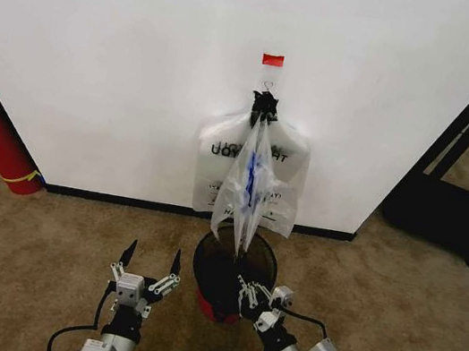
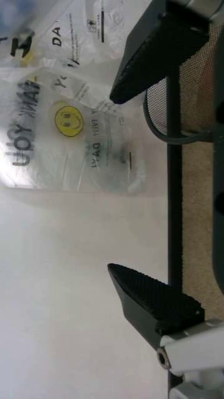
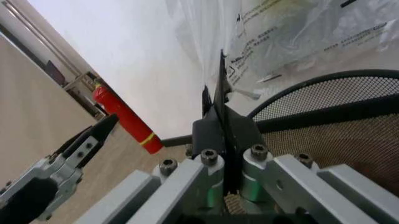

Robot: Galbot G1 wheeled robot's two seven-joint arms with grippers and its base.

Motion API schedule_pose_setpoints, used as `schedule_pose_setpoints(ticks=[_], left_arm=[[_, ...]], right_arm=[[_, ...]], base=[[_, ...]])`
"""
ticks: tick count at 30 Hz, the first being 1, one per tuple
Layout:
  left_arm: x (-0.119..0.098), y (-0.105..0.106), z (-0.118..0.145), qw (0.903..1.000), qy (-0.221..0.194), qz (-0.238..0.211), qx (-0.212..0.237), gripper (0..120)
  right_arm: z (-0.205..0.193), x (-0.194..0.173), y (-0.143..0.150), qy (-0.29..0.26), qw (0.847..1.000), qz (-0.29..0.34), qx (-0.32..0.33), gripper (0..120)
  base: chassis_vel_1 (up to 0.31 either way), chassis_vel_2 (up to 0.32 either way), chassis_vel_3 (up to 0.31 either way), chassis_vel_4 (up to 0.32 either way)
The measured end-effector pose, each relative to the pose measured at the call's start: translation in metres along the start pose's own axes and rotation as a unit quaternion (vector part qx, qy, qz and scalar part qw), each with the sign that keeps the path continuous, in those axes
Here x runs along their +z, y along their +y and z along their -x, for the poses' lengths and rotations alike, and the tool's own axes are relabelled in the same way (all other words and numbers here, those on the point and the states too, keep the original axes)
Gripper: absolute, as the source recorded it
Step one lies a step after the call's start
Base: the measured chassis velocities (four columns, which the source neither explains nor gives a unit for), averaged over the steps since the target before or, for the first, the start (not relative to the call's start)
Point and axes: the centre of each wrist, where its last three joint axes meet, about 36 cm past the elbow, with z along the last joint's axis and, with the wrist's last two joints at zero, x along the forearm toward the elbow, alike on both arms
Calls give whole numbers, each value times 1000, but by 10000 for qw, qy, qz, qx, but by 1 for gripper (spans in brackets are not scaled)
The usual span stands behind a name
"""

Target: Pick up the garbage bag from the wall and place it over the trash bin.

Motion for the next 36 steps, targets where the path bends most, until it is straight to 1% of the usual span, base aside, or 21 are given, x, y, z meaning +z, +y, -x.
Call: schedule_pose_setpoints(ticks=[3, 7, 16, 27, 36], left_arm=[[0, 0, 0, 10000, 0, -1, 0, 100], [0, 0, 0, 10000, 7, -1, 1, 100], [0, 0, 0, 10000, 6, -7, 2, 100], [1, -1, -1, 10000, 20, -17, 3, 100], [2, -1, -1, 10000, 20, -23, 7, 100]], right_arm=[[-4, 2, 1, 22, 10000, -18, -11, 0], [-15, 11, 4, 36, 9998, -189, -4, 0], [-32, 19, 9, 62, 9995, -281, 96, 0], [-41, 26, 14, 112, 9993, -339, 69, 0], [-48, 33, 12, 169, 9992, -368, 71, 0]], base=[[0, 0, 0, 0], [0, 0, 0, 0], [0, 0, 0, 0], [0, 0, 0, 0], [0, 0, 0, 0]])
